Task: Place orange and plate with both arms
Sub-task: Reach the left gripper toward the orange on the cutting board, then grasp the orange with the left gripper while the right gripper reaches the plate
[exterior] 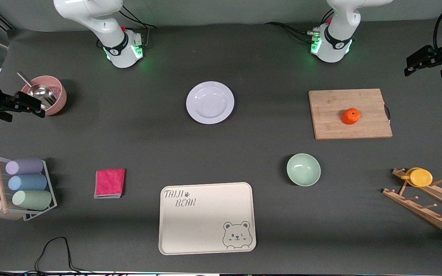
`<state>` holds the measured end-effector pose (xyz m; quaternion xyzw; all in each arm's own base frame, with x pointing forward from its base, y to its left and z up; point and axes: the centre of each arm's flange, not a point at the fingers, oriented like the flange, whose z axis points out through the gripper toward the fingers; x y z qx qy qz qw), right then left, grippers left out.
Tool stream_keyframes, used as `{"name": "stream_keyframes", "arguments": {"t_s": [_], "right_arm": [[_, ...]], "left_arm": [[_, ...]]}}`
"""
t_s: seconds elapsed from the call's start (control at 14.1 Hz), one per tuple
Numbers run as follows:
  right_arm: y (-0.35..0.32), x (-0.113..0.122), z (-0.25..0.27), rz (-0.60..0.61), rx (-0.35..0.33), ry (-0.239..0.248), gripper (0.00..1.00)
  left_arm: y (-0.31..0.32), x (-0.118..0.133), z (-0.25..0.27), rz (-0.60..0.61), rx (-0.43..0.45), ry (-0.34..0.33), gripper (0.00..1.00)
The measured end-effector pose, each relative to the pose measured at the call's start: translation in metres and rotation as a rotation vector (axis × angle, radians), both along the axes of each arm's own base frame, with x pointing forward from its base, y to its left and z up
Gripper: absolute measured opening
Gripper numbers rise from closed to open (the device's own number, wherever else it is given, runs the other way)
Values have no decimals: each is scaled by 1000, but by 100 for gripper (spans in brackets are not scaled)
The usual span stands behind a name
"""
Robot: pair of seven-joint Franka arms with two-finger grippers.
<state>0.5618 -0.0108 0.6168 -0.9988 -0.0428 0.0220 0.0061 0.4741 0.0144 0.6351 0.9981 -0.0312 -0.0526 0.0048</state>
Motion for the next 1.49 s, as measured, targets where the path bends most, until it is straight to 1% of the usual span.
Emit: {"name": "stream_keyframes", "arguments": {"t_s": [0.43,0.64,0.85,1.0,1.14,1.28,1.42,1.49], "right_arm": [[0,0,0,0,0,0,100],[0,0,0,0,0,1,100],[0,0,-2,0,0,5,100],[0,0,-3,0,0,7,100],[0,0,-4,0,0,8,100],[2,-1,-3,2,2,8,100],[18,-10,1,-7,10,11,100],[36,-18,5,-23,14,11,100]], "left_arm": [[2,2,-6,3,1,13,100],[4,5,-36,6,0,51,100],[5,11,-101,8,0,46,100],[5,5,-157,8,0,36,100],[6,-10,-208,11,0,26,100],[6,-27,-251,14,1,-3,100],[6,-43,-286,15,2,-41,100],[5,-52,-302,15,3,-61,100]]}}
